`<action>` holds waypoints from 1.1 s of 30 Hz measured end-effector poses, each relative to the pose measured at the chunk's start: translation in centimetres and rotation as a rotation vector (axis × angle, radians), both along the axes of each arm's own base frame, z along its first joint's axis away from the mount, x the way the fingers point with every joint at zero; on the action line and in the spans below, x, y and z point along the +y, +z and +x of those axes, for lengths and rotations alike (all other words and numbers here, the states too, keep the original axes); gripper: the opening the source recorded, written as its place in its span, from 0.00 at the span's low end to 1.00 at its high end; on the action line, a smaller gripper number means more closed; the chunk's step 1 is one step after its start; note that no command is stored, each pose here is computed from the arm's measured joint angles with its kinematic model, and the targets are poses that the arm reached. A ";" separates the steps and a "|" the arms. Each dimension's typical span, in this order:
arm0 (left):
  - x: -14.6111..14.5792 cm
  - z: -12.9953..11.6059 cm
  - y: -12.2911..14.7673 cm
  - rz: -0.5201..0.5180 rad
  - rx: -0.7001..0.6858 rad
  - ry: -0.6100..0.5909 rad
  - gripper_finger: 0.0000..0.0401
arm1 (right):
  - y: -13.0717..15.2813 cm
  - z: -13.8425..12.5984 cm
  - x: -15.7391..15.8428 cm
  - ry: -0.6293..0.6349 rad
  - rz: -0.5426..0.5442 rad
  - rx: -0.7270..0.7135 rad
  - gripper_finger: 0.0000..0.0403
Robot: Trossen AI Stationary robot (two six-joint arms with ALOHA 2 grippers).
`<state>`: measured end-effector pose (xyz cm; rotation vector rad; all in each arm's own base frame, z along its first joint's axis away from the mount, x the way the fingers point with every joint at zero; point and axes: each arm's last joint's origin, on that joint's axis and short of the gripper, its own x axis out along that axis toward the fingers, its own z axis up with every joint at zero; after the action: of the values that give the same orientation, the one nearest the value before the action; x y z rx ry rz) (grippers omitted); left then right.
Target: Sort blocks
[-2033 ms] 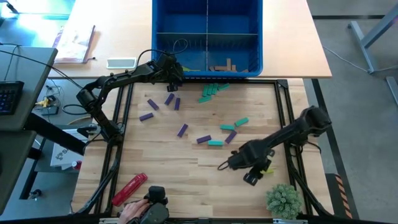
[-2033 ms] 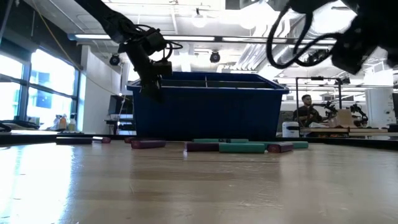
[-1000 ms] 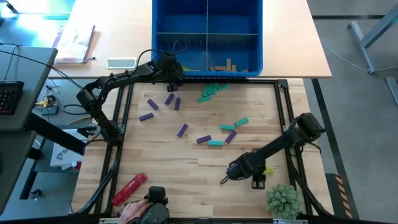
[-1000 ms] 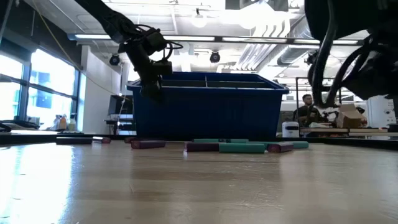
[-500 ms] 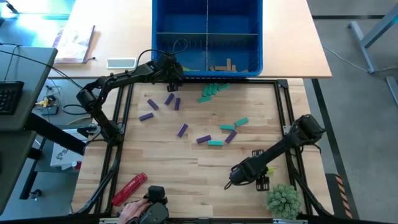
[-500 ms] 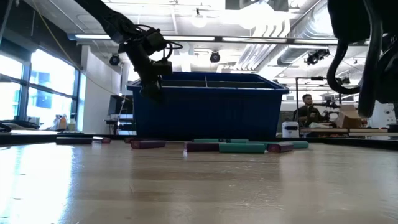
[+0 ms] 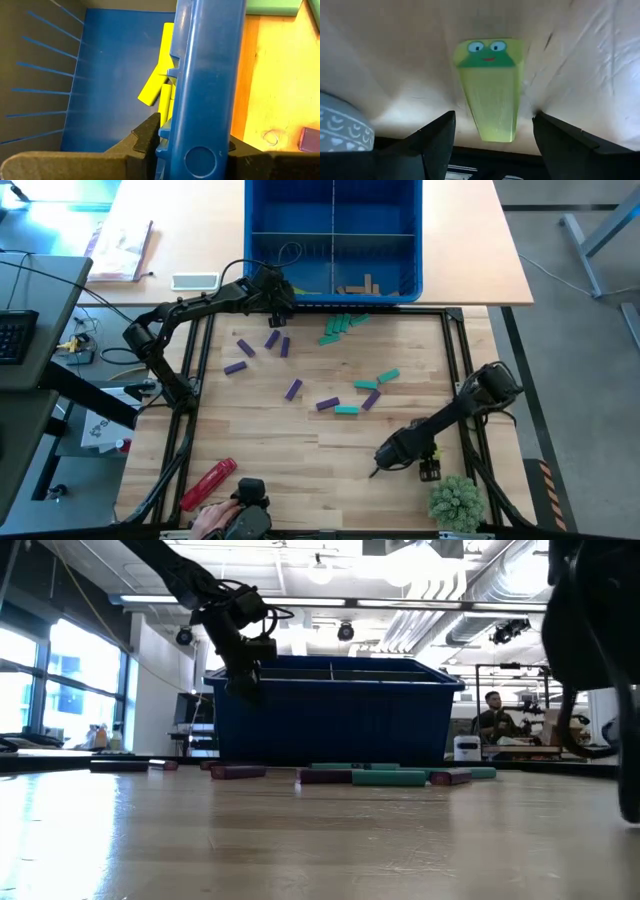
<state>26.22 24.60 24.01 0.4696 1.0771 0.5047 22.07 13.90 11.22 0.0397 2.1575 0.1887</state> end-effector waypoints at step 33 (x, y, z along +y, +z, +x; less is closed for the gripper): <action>0.0 0.0 0.0 -0.006 -0.007 -0.008 0.20 | 0.3 1.1 1.1 -0.180 -0.052 -0.067 0.26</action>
<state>26.24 24.60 24.02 0.4667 1.0691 0.4958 23.17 15.00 11.52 0.1943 2.0776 0.0291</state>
